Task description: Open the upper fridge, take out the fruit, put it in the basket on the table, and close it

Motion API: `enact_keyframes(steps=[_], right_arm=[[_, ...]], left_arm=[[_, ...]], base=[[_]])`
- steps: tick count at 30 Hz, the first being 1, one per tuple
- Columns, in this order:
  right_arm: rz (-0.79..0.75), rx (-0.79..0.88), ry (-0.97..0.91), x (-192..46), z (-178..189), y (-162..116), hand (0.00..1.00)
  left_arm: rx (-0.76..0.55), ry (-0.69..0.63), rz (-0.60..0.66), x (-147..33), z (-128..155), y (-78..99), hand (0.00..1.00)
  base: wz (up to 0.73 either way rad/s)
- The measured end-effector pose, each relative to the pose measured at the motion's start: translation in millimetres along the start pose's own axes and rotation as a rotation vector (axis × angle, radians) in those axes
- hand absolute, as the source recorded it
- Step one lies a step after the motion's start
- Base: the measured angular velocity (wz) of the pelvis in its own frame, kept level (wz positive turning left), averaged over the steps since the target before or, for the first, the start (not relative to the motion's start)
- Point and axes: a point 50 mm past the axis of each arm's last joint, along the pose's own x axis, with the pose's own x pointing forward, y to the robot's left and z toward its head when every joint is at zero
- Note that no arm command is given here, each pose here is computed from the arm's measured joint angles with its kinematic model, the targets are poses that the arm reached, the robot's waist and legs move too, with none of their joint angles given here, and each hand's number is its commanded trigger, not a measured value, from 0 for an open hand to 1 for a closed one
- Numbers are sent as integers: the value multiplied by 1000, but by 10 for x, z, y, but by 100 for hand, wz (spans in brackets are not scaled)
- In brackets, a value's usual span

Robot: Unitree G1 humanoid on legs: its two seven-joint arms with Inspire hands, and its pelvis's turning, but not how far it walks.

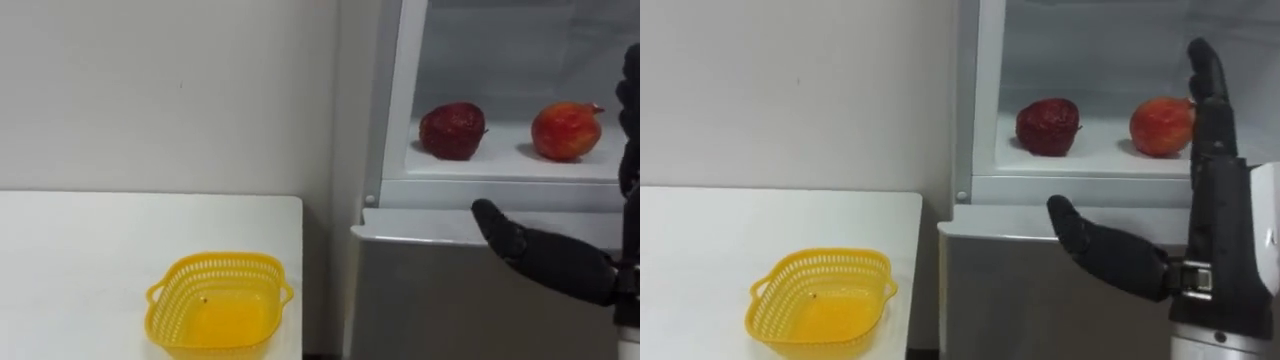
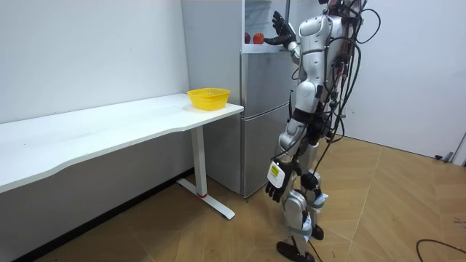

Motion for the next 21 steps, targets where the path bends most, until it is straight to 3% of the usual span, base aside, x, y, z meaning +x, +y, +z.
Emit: enact_keyframes(steps=[4, 10, 21], right_arm=[[-27, 65, 24, 97, -55, 5, 0], [-50, 31, 71, 328, -238, 2, 0], [-22, 83, 194, 499, -463, 42, 0]], left_arm=[[-16, 14, 4, -6, -35, 14, 0], [-29, 30, -3, -6, -40, 33, 0], [1, 37, 5, 0, 13, 62, 0]], base=[[14], [4], [7]])
